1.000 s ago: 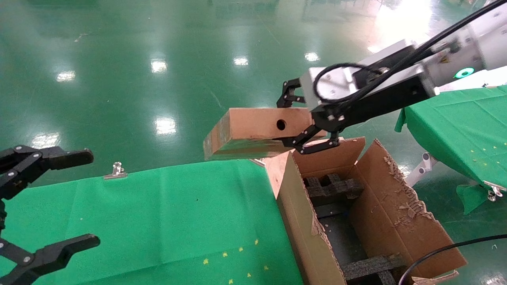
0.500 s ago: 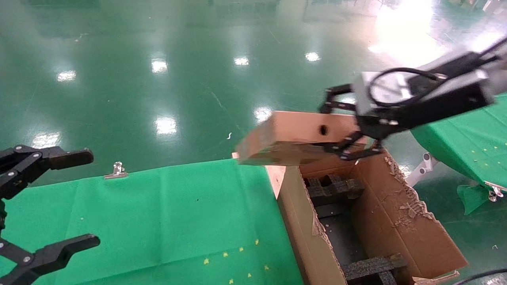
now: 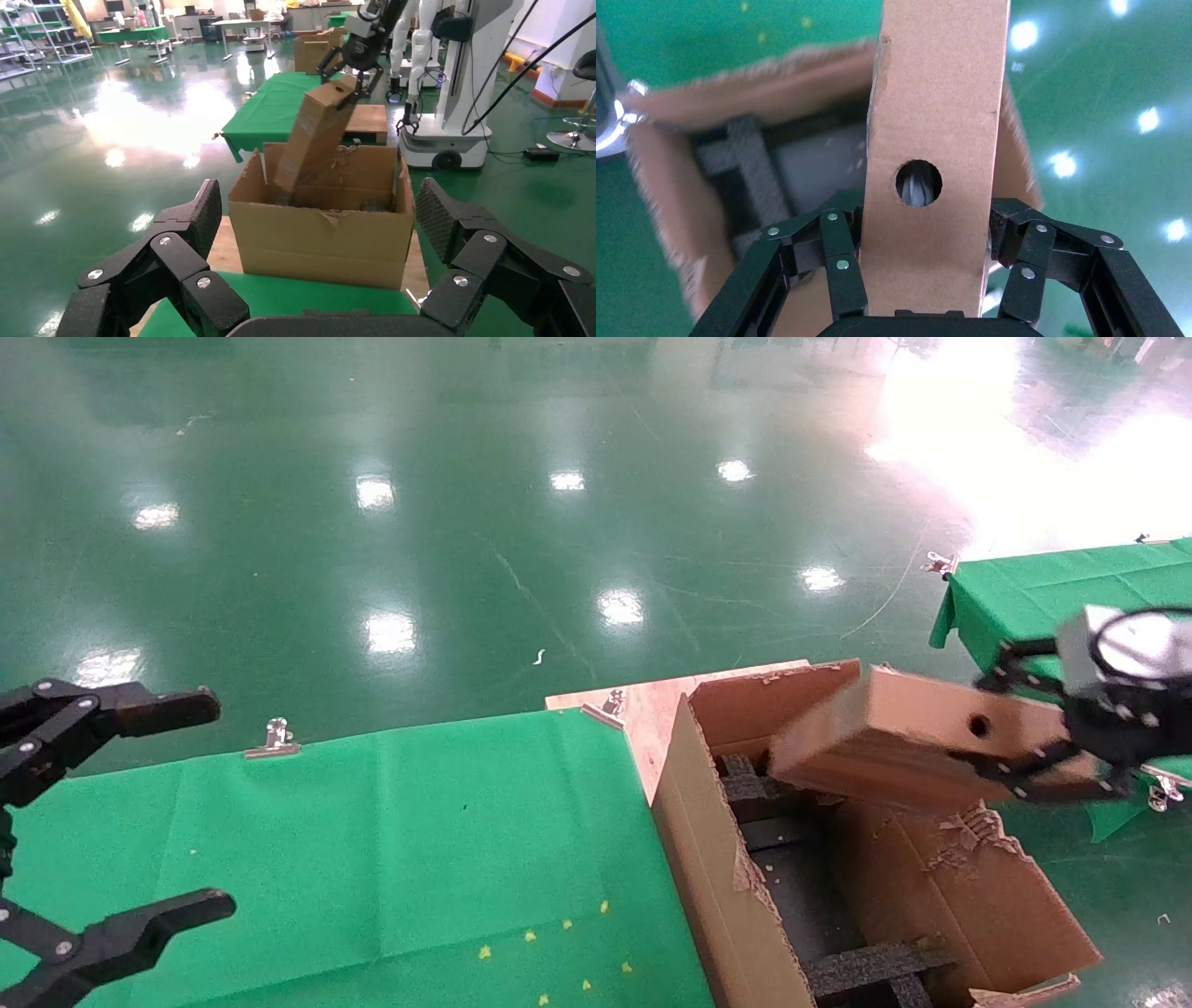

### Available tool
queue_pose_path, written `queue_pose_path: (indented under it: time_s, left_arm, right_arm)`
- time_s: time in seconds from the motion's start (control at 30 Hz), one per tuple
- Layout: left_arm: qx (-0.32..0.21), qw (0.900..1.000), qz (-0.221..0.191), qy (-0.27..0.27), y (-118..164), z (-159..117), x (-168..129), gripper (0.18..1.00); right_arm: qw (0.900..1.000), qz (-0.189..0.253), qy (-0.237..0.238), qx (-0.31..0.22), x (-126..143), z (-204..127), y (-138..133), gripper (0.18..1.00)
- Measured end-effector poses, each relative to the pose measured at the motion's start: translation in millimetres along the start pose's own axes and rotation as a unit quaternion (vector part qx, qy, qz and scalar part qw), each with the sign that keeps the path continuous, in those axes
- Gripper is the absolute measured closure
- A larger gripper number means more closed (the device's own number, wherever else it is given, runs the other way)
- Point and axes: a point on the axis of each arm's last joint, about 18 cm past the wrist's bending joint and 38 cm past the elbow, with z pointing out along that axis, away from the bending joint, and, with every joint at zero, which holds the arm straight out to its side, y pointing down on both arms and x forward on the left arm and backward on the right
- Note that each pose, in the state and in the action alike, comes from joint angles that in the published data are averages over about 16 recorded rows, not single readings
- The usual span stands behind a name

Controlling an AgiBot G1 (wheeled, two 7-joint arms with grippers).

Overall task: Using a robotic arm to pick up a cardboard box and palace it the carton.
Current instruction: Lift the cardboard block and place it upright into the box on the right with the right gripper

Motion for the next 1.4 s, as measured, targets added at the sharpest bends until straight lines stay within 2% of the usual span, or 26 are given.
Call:
queue_pose_path:
  time_s: [0.17,0.37,0.5,0.63,0.77,0.9,1.03,1.2,1.4]
  left_arm:
    - [0.000,1.0000,0.000,0.000,0,0,0,0.183]
    - [0.000,1.0000,0.000,0.000,0,0,0,0.183]
    - [0.000,1.0000,0.000,0.000,0,0,0,0.183]
    - [0.000,1.0000,0.000,0.000,0,0,0,0.183]
    - [0.000,1.0000,0.000,0.000,0,0,0,0.183]
    - [0.000,1.0000,0.000,0.000,0,0,0,0.183]
    - [0.000,1.0000,0.000,0.000,0,0,0,0.183]
    - [0.000,1.0000,0.000,0.000,0,0,0,0.183]
    - [0.000,1.0000,0.000,-0.001,0,0,0,0.183]
  right_arm:
    - [0.999,0.027,0.000,-0.017,-11,-4,20,0.867]
    - [0.998,0.051,0.001,-0.021,-16,-3,30,0.868]
    - [0.996,0.090,0.006,-0.017,-17,3,36,0.868]
    - [0.988,0.151,0.016,-0.013,-17,13,44,0.868]
    - [0.972,0.234,0.033,-0.012,-20,24,58,0.869]
    - [0.946,0.320,0.054,-0.009,-24,33,72,0.869]
    - [0.919,0.387,0.073,-0.005,-28,39,82,0.870]
    - [0.895,0.437,0.087,0.003,-33,43,87,0.870]
    - [0.881,0.465,0.094,0.009,-36,45,90,0.871]
